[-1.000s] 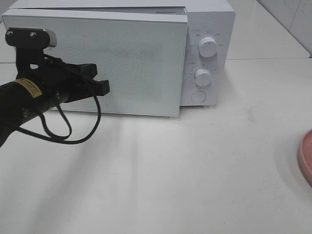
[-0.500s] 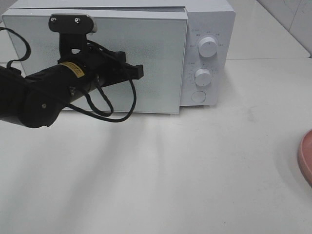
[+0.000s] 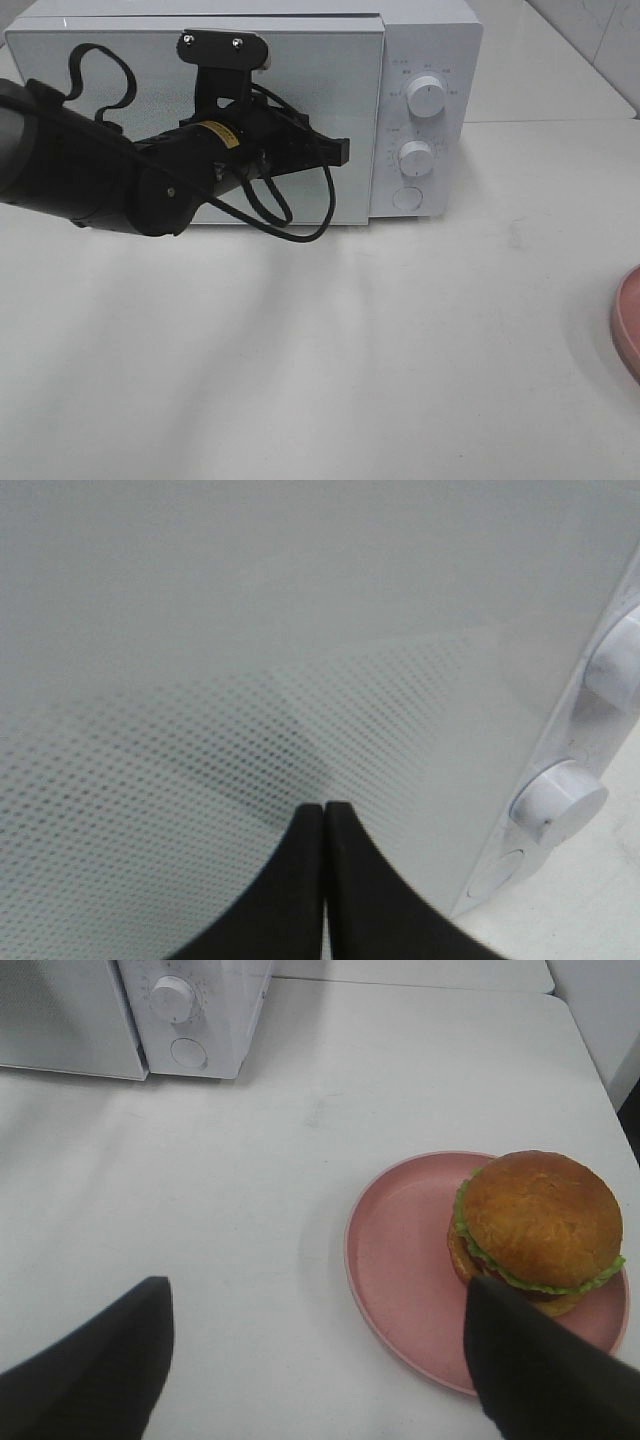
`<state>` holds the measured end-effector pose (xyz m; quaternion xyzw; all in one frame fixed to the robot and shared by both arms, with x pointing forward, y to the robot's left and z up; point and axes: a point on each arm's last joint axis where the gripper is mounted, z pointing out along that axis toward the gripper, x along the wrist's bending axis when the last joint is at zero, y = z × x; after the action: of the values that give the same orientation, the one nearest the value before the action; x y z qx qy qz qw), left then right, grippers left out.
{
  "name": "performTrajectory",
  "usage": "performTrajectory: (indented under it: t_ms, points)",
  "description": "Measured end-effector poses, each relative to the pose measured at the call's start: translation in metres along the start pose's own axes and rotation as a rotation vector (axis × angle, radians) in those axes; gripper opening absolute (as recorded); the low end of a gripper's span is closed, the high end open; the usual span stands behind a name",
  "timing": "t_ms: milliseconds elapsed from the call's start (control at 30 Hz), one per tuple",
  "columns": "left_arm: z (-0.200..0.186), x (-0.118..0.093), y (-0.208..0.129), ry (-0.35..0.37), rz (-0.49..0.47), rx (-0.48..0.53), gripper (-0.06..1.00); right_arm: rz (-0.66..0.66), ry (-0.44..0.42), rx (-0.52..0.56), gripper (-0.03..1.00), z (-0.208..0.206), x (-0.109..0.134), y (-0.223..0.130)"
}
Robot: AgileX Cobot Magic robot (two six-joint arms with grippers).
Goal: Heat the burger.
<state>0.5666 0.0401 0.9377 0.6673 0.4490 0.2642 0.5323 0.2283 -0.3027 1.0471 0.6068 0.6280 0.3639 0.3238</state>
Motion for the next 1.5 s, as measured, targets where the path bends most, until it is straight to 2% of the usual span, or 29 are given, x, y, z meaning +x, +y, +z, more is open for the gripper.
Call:
performTrajectory:
  t_ms: [233, 500, 667, 733, 767, 833, 867, 900, 933, 967, 1000, 1033, 1067, 1100, 1133, 1167, 1200, 1267, 1300, 1500]
  points:
    - [0.019, -0.009, 0.006, 0.003, 0.019, 0.003, 0.0, 0.001, -0.001, 0.0, 0.76, 0.0, 0.0, 0.0]
    - [0.021, -0.013, 0.005, -0.002, 0.029, 0.032, 0.0, 0.001, -0.001, 0.0, 0.76, 0.0, 0.0, 0.0]
    - [0.016, -0.012, 0.012, -0.011, 0.006, 0.105, 0.0, 0.001, -0.001, 0.0, 0.76, 0.0, 0.0, 0.0]
    - [0.011, -0.011, 0.015, -0.033, -0.013, 0.192, 0.0, 0.001, -0.001, 0.0, 0.76, 0.0, 0.0, 0.0]
    - [0.011, -0.011, 0.015, -0.033, -0.013, 0.192, 0.0, 0.001, -0.001, 0.0, 0.76, 0.0, 0.0, 0.0]
    - [0.002, -0.015, 0.015, -0.071, -0.02, 0.297, 0.0, 0.001, -0.001, 0.0, 0.76, 0.0, 0.0, 0.0]
    - [0.002, -0.015, 0.015, -0.071, -0.02, 0.297, 0.0, 0.001, -0.001, 0.0, 0.76, 0.0, 0.0, 0.0]
    - [-0.004, -0.018, 0.016, -0.101, -0.01, 0.365, 0.06, 0.001, -0.001, 0.0, 0.76, 0.0, 0.0, 0.0]
    - [-0.004, -0.018, 0.016, -0.101, -0.01, 0.365, 0.06, 0.001, -0.001, 0.0, 0.76, 0.0, 0.0, 0.0]
    - [-0.008, -0.02, 0.016, -0.117, 0.001, 0.403, 0.12, 0.001, -0.001, 0.0, 0.76, 0.0, 0.0, 0.0]
    - [-0.016, -0.022, 0.016, -0.148, 0.025, 0.478, 0.3, 0.001, -0.001, 0.0, 0.76, 0.0, 0.0, 0.0]
    - [-0.02, -0.023, 0.016, -0.161, 0.034, 0.515, 0.39, 0.001, -0.001, 0.0, 0.76, 0.0, 0.0, 0.0]
    - [-0.02, -0.023, 0.016, -0.161, 0.034, 0.515, 0.39, 0.001, -0.001, 0.0, 0.76, 0.0, 0.0, 0.0]
    - [-0.027, -0.024, 0.017, -0.18, 0.037, 0.578, 0.66, 0.001, -0.001, 0.0, 0.76, 0.0, 0.0, 0.0]
    - [-0.03, -0.025, 0.017, -0.187, 0.035, 0.606, 0.78, 0.001, -0.001, 0.0, 0.76, 0.0, 0.0, 0.0]
    - [-0.03, -0.025, 0.017, -0.187, 0.035, 0.606, 0.78, 0.001, -0.001, 0.0, 0.76, 0.0, 0.0, 0.0]
    - [-0.039, -0.027, 0.021, -0.205, 0.033, 0.653, 0.9, 0.001, -0.001, 0.0, 0.76, 0.0, 0.0, 0.0]
    - [-0.043, -0.027, 0.023, -0.214, 0.036, 0.675, 0.94, 0.001, -0.001, 0.0, 0.76, 0.0, 0.0, 0.0]
    - [-0.052, -0.028, 0.027, -0.231, 0.05, 0.717, 0.97, 0.001, -0.001, 0.0, 0.76, 0.0, 0.0, 0.0]
    - [-0.086, -0.028, 0.046, -0.273, 0.129, 0.83, 0.99, 0.001, -0.001, 0.0, 0.76, 0.0, 0.0, 0.0]
